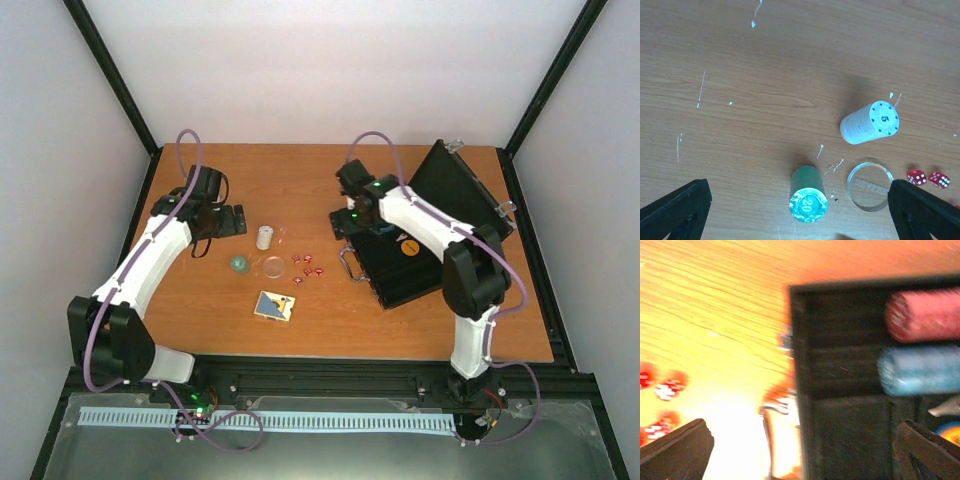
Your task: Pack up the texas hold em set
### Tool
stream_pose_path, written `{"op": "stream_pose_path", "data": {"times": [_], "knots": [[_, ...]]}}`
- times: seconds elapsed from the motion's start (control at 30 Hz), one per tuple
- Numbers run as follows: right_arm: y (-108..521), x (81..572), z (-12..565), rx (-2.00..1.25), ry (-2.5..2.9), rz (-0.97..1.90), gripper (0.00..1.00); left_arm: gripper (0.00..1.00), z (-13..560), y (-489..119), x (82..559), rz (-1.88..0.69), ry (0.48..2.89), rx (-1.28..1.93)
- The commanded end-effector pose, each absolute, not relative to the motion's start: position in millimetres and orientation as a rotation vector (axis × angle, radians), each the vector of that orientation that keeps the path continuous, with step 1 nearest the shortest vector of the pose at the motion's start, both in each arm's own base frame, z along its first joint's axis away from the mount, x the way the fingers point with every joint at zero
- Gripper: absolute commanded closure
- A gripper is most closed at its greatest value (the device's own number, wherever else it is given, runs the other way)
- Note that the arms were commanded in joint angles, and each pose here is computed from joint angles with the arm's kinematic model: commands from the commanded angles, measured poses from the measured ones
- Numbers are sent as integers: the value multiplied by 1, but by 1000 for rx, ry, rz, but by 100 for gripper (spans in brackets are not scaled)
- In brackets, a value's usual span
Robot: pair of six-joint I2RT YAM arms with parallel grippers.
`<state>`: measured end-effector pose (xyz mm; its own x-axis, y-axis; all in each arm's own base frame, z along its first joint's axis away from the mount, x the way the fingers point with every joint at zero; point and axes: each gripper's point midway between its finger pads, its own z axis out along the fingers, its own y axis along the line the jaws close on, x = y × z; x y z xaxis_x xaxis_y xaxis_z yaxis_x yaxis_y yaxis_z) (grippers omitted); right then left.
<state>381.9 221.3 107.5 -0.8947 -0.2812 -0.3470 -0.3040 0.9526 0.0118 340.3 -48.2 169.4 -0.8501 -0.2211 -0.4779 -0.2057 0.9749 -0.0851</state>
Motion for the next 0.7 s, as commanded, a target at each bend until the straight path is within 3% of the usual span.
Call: {"op": "stream_pose_path", "data": {"times": [0.0, 0.17, 0.37, 0.67], "knots": [[280, 367, 101, -594, 2764, 134, 0, 1, 198, -46, 339, -69, 2548, -339], [333, 353, 85, -771, 2766, 204, 2, 0, 197, -43, 330, -66, 2546, -345], [353, 346, 67, -854, 2782, 269, 23, 0, 198, -42, 323, -63, 2541, -340], [357, 347, 50, -959, 2757, 261, 30, 0, 193, -41, 320, -58, 2547, -333]]}}
